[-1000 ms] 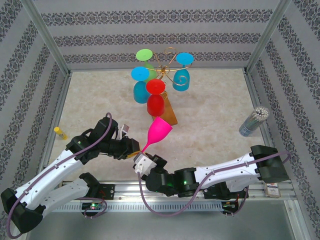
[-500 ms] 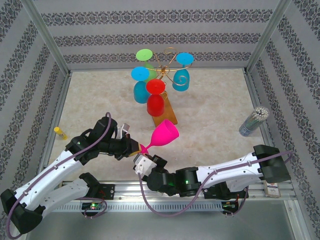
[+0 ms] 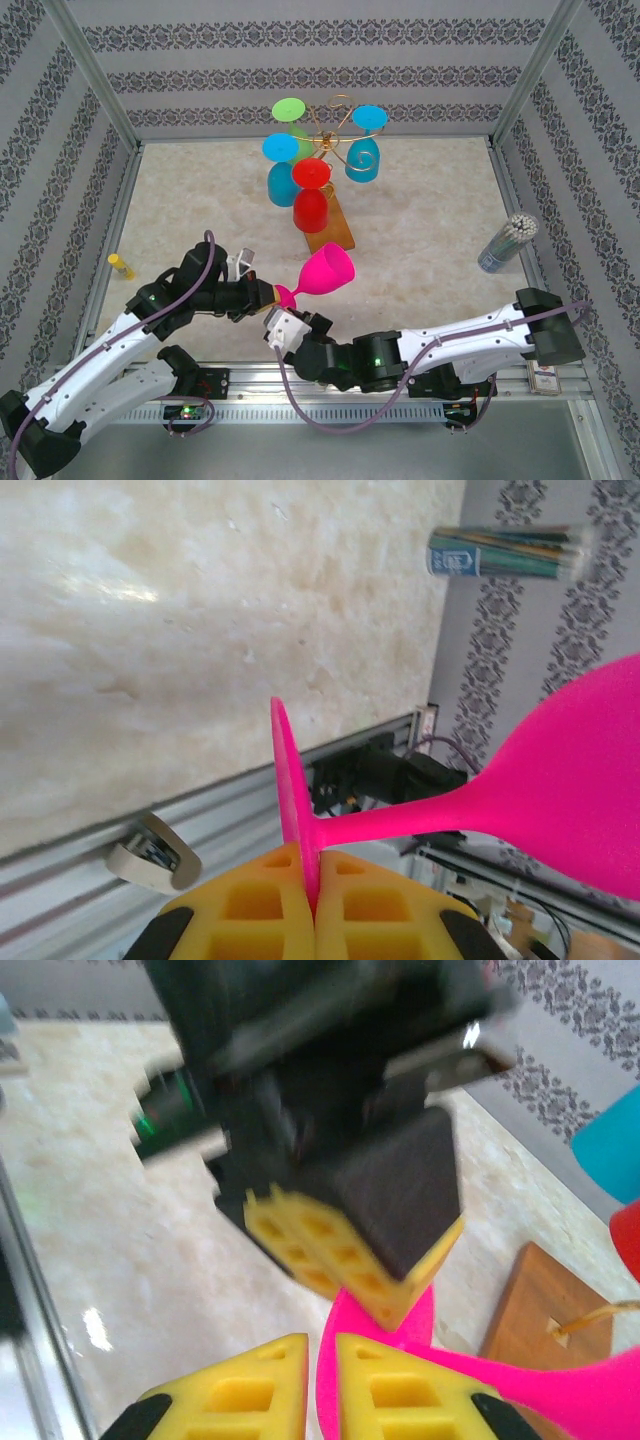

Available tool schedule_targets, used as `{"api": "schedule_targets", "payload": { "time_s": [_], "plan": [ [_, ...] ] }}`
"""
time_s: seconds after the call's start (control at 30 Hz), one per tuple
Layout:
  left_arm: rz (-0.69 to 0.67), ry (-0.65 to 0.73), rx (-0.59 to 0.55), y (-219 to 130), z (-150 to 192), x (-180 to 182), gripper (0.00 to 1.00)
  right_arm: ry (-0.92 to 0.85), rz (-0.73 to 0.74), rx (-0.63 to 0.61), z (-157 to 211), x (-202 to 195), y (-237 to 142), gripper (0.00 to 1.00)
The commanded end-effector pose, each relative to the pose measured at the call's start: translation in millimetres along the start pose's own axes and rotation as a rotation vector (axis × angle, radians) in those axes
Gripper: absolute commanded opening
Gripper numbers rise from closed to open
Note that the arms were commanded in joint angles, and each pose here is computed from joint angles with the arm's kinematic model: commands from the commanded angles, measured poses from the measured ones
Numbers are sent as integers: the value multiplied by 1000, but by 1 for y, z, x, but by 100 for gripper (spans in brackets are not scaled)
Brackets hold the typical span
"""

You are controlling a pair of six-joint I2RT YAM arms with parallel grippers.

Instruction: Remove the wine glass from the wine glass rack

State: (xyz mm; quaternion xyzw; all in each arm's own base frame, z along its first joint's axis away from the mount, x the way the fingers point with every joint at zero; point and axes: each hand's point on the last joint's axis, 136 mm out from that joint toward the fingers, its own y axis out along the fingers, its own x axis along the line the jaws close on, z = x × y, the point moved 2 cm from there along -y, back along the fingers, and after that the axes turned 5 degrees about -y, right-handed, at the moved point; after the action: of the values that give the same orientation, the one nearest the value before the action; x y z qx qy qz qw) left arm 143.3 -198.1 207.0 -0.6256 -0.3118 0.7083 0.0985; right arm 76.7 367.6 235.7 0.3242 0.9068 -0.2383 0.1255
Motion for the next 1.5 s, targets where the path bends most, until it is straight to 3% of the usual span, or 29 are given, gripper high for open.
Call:
{"api": "schedule_targets", "payload": {
  "time_s": [0.0, 0.43, 0.97, 1.13, 1.47],
  "plan": [
    [14, 74, -65, 0, -9, -4, 0, 147, -49, -88, -38, -15, -20, 17],
    [54, 164, -124, 9, -20, -4, 0, 351, -148, -46, -52, -51, -40, 20],
    [162, 185, -155, 25, -25, 3, 0, 633, -213, -4, -56, -127, -72, 33],
    [220, 208, -166, 25, -24, 0, 0, 691, -205, 65, -42, -143, -66, 45],
    [333, 222, -185, 27, -26, -7, 0, 701, -245, 160, -30, -139, -48, 50]
  ]
}}
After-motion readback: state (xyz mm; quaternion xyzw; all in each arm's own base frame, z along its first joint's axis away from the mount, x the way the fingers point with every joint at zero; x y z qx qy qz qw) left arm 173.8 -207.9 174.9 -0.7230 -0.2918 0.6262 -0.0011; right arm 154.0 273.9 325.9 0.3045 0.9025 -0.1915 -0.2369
